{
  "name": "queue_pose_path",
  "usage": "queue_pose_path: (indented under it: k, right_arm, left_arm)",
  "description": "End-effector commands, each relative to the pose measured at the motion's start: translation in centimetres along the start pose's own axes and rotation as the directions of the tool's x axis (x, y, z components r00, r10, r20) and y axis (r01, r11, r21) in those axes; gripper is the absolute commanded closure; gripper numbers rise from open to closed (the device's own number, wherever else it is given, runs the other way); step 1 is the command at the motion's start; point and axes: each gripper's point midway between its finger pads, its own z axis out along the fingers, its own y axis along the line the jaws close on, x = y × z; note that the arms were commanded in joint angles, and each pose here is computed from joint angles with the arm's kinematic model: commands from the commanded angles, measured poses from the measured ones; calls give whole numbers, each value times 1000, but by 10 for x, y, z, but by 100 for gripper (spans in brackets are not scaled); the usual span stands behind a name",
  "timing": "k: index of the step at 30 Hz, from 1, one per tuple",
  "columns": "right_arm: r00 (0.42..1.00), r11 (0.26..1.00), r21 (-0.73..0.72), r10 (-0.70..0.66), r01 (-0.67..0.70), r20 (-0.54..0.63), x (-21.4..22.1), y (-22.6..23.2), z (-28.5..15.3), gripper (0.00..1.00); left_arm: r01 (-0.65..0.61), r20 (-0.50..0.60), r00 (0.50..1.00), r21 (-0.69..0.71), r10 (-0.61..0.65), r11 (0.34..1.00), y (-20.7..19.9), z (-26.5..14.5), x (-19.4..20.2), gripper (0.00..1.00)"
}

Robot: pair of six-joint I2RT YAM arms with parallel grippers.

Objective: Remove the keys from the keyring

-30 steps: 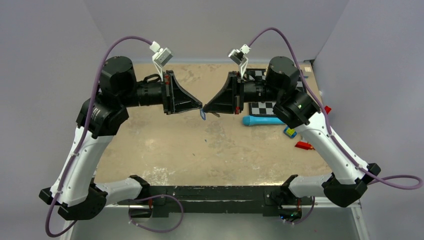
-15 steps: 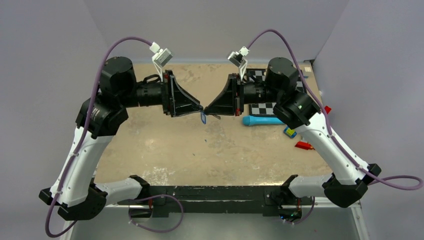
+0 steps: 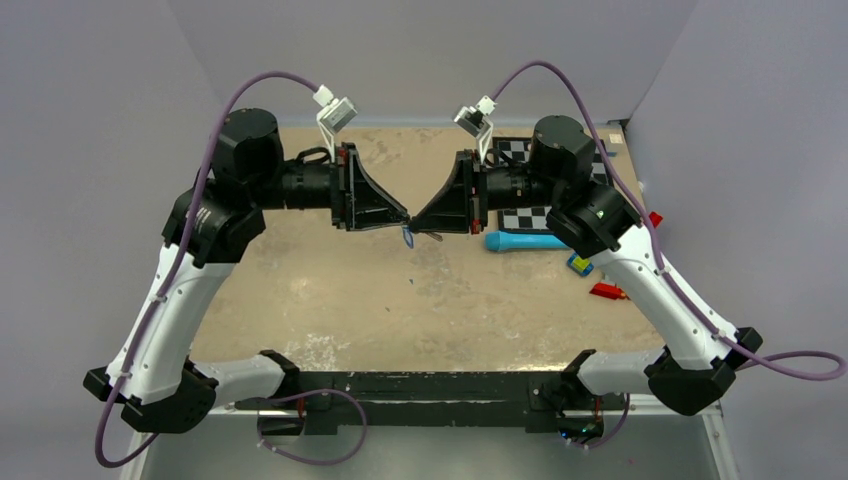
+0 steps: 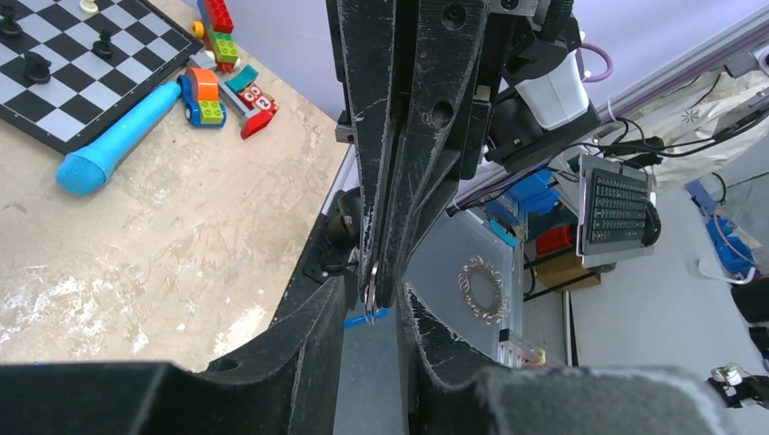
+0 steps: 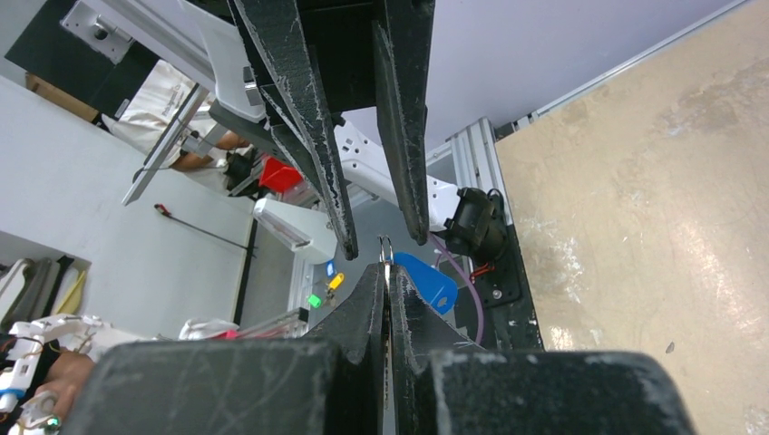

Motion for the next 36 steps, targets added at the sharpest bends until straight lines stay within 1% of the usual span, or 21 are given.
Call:
queue_pose_path:
  k: [1,9,16,20,23,24,25,26,28,34,36]
  right_arm:
    - [997,996,-50,-69,69,20,-6,22,-8,100]
    - [997,996,-58,-69,70,25,-8,23,-7,100]
    - [997,995,-66,-70,71,26,-8,24,-6,100]
    - [997,995,-72,-72,74,28,-9,26,-6,100]
    - [997,995,-75,-71,73,26,-8,28,-8,70]
    - [997,994,-75,-74,76,27,-8,28,-8,63]
    - [996,994,-76,-79,81,30,-8,29,-9,58]
    - [997,994,-71,-78,80,28,-6,29,-10,56]
    - [996,995,-63,-80,82,27,-5,28,-12,56]
    - [997,995,-58,-78,80,28,-3,28,-13,73]
    - [997,995,-59,-76,78,29,-4,27,-12,76]
  left_arm:
    - [-18,-11,1000,35,18,999,-6,-1,3,71]
    - [-12,-19,1000,37,13,999,-5,-1,4,84]
    - [-14,-17,1000,35,15,999,-5,-1,4,100]
    - [-16,-6,1000,21,16,1000,-4,-1,1,100]
    - [-27,12,1000,8,27,1000,-5,-3,-2,100]
    - [-29,16,999,5,29,1000,-5,-3,-3,100]
    - [-32,19,999,4,32,999,-5,-4,-3,100]
    - [-35,23,999,4,35,999,-6,-4,-4,100]
    - [-36,26,999,2,36,999,-7,-5,-5,100]
    - [-41,28,999,3,40,999,-8,-5,-6,100]
    - [-40,32,999,1,40,999,-9,-6,-6,100]
